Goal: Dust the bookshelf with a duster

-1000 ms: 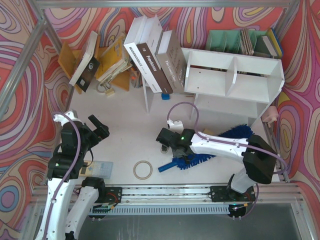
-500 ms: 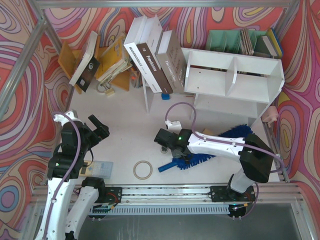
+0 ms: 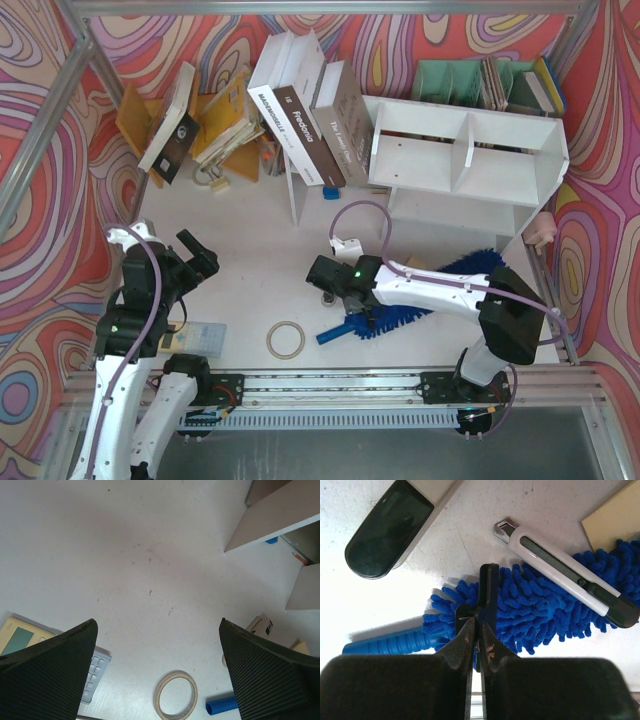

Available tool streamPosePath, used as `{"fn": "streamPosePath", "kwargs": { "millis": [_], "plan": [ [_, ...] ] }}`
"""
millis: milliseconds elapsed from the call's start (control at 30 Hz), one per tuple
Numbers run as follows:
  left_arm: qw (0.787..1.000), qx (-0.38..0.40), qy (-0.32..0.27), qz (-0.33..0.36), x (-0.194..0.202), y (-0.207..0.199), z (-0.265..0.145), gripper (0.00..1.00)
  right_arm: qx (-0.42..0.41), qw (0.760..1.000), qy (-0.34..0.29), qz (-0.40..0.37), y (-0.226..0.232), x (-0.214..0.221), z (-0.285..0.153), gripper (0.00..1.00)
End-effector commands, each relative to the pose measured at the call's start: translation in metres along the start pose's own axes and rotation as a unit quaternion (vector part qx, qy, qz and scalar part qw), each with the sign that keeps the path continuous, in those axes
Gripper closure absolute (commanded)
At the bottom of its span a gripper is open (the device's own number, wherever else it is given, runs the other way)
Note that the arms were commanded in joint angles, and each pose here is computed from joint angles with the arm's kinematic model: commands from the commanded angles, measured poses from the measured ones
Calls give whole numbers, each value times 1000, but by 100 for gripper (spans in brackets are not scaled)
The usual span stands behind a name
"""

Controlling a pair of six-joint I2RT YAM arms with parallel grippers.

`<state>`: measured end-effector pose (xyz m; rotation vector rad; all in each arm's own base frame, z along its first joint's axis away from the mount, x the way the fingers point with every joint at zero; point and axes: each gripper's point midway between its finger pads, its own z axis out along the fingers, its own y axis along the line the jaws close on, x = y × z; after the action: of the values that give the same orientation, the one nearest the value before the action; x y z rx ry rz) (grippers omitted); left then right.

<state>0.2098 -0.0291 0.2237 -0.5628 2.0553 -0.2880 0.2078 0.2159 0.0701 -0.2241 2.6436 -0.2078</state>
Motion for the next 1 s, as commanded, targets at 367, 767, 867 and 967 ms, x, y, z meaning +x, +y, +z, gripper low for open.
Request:
{"fn": "streamPosePath", "kwargs": {
  "millis": [367, 767, 867, 967],
  "plan": [
    [1000, -13, 9, -1, 8, 6, 3, 2, 40, 999, -32, 14, -10, -20, -15, 87],
    [1000, -14, 3, -2, 6, 7, 2, 2, 86, 991, -43, 94, 1, -40, -11, 86],
    [1000, -14, 7, -1, 7, 7, 3, 2, 108, 989, -33, 101, 6, -39, -1, 86],
    [1000, -12, 10, -1, 8, 6, 4, 2, 117, 987, -25, 109, 8, -37, 2, 86]
  ]
}}
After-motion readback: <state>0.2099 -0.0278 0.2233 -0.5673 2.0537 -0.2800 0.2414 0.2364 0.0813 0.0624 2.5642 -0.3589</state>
